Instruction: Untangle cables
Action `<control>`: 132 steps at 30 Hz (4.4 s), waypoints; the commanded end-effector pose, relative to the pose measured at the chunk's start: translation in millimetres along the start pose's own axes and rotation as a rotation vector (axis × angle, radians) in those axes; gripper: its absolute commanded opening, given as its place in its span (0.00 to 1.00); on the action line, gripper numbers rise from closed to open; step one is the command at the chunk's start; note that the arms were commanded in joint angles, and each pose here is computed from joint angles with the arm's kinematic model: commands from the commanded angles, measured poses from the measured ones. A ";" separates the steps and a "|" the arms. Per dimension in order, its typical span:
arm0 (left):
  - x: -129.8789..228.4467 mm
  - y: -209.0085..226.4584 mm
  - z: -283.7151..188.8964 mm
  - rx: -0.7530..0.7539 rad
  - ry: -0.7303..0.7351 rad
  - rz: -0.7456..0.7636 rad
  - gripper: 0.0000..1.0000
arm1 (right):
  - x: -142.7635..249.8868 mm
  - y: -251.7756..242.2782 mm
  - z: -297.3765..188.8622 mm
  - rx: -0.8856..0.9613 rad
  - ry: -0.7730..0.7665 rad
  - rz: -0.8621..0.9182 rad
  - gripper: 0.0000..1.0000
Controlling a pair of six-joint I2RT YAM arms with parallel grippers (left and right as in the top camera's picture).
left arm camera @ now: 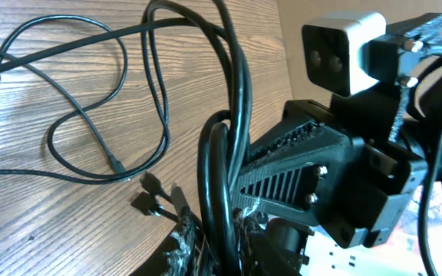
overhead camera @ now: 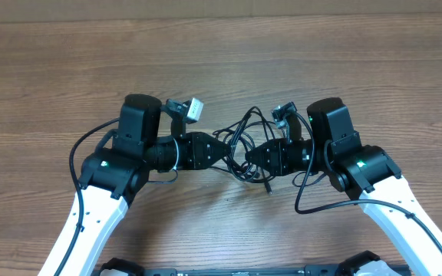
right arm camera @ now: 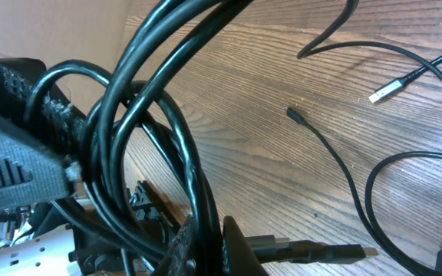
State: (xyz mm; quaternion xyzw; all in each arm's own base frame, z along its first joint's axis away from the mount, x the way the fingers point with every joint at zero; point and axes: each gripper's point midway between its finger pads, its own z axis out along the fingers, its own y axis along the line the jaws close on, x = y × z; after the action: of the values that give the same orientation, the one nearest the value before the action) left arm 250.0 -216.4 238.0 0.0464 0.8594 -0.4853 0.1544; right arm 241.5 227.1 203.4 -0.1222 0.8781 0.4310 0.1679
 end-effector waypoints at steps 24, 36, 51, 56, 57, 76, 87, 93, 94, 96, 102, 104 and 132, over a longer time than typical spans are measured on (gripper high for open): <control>-1.8 0.7 13.4 -0.097 -0.051 -0.039 0.06 | -2.6 0.6 -0.4 -0.003 -0.007 -0.015 0.04; -2.0 0.7 13.4 -0.097 -0.053 -0.054 0.17 | -2.6 0.6 -0.4 -0.003 -0.007 -0.015 0.04; -1.7 -1.1 13.6 -0.087 -0.050 -0.051 0.04 | -2.3 -1.8 -0.4 0.010 -0.008 -0.012 0.04; -1.4 -14.3 13.8 -0.019 -0.032 -0.041 0.04 | 3.7 -23.0 -1.8 0.123 0.001 0.009 0.04; -1.8 -19.1 13.8 0.005 -0.028 -0.041 0.04 | 4.5 -26.8 -2.4 0.144 0.001 0.014 0.04; -22.2 -34.4 -9.0 0.161 -0.046 -0.074 0.04 | 19.3 -41.5 -5.5 0.221 0.046 0.064 0.04; -16.6 13.2 -28.5 0.039 -0.051 -0.073 1.00 | 17.9 -41.0 -5.3 0.218 0.044 0.039 0.04; 1.4 7.8 -24.7 0.065 0.021 -0.052 1.00 | 14.0 -39.6 -4.8 0.212 0.029 0.032 0.04; 4.0 7.0 -23.4 0.065 0.032 -0.054 1.00 | 12.7 -38.5 -4.5 0.206 0.025 0.029 0.04; 8.0 3.9 -20.4 0.070 0.048 -0.046 1.00 | 10.2 -37.8 -4.3 0.203 0.014 0.044 0.04; 15.7 1.1 -7.0 0.027 0.068 -0.013 1.00 | 10.6 -34.5 -3.7 0.184 0.018 0.046 0.04; 17.5 4.8 -1.8 -0.018 0.065 -0.020 1.00 | 10.5 -32.9 -3.4 0.175 0.019 0.045 0.04; 7.3 13.6 29.8 -0.175 -0.031 -0.146 0.67 | 11.8 -22.5 -1.8 0.117 0.030 0.073 0.04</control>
State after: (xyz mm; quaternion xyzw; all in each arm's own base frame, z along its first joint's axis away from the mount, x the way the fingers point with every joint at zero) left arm 252.0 -230.1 216.2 -0.0327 0.8934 -0.4235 0.1460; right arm 238.1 209.4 180.4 -0.0865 0.9115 0.3749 0.1455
